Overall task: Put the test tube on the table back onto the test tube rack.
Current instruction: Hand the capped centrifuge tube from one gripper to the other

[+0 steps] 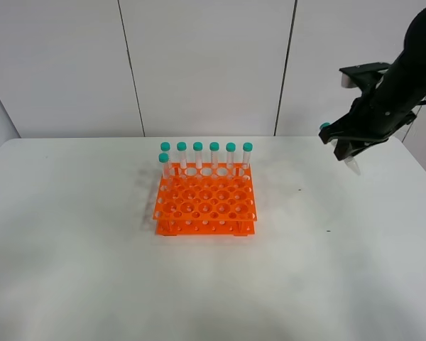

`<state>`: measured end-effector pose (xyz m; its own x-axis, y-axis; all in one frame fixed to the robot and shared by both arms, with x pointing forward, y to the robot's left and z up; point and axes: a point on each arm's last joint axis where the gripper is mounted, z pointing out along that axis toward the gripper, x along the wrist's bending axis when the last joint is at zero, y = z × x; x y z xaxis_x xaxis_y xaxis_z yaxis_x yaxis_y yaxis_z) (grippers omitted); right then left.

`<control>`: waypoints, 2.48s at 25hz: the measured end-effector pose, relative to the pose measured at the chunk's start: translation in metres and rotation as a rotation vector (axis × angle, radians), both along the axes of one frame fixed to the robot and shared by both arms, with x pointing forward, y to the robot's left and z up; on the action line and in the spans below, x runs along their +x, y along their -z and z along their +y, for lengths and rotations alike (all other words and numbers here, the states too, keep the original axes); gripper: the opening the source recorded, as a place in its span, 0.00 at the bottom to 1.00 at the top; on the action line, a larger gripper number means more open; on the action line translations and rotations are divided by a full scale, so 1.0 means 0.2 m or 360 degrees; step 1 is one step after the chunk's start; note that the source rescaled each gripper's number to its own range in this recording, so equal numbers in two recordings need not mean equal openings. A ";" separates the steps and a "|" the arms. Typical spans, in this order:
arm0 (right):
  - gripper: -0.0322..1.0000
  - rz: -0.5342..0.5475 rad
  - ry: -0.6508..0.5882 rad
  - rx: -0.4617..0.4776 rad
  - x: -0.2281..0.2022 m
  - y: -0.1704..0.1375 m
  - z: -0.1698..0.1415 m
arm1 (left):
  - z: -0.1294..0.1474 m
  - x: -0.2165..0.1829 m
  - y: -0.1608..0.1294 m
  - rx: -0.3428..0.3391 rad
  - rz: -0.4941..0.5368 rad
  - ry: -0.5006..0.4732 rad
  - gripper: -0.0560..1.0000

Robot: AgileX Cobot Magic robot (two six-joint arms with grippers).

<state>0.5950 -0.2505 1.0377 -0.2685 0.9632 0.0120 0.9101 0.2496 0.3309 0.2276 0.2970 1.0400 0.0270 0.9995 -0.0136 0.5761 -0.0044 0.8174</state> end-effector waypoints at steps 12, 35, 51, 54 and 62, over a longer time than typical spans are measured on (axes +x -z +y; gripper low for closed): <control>0.07 -0.0072 -0.0002 0.0060 -0.54 -0.14 -0.05 | 0.00 0.00 0.00 0.0000 0.0000 0.0000 1.00; 0.07 -0.0464 -0.1189 0.0531 -0.57 -0.06 0.67 | 0.00 0.00 -0.05 -0.0020 -0.0092 -0.0009 1.00; 0.07 -0.0489 -0.1169 0.0614 -0.57 -0.08 0.68 | -0.18 0.86 -0.32 -0.0719 0.0075 0.0372 1.00; 0.07 -0.0495 -0.1164 0.0613 -0.57 -0.08 0.68 | -0.24 1.02 -0.27 -0.0902 0.0088 0.0526 1.00; 0.07 -0.0515 -0.1149 0.0612 -0.56 -0.08 0.68 | -0.53 1.21 -0.16 -0.1302 0.0097 0.0885 1.00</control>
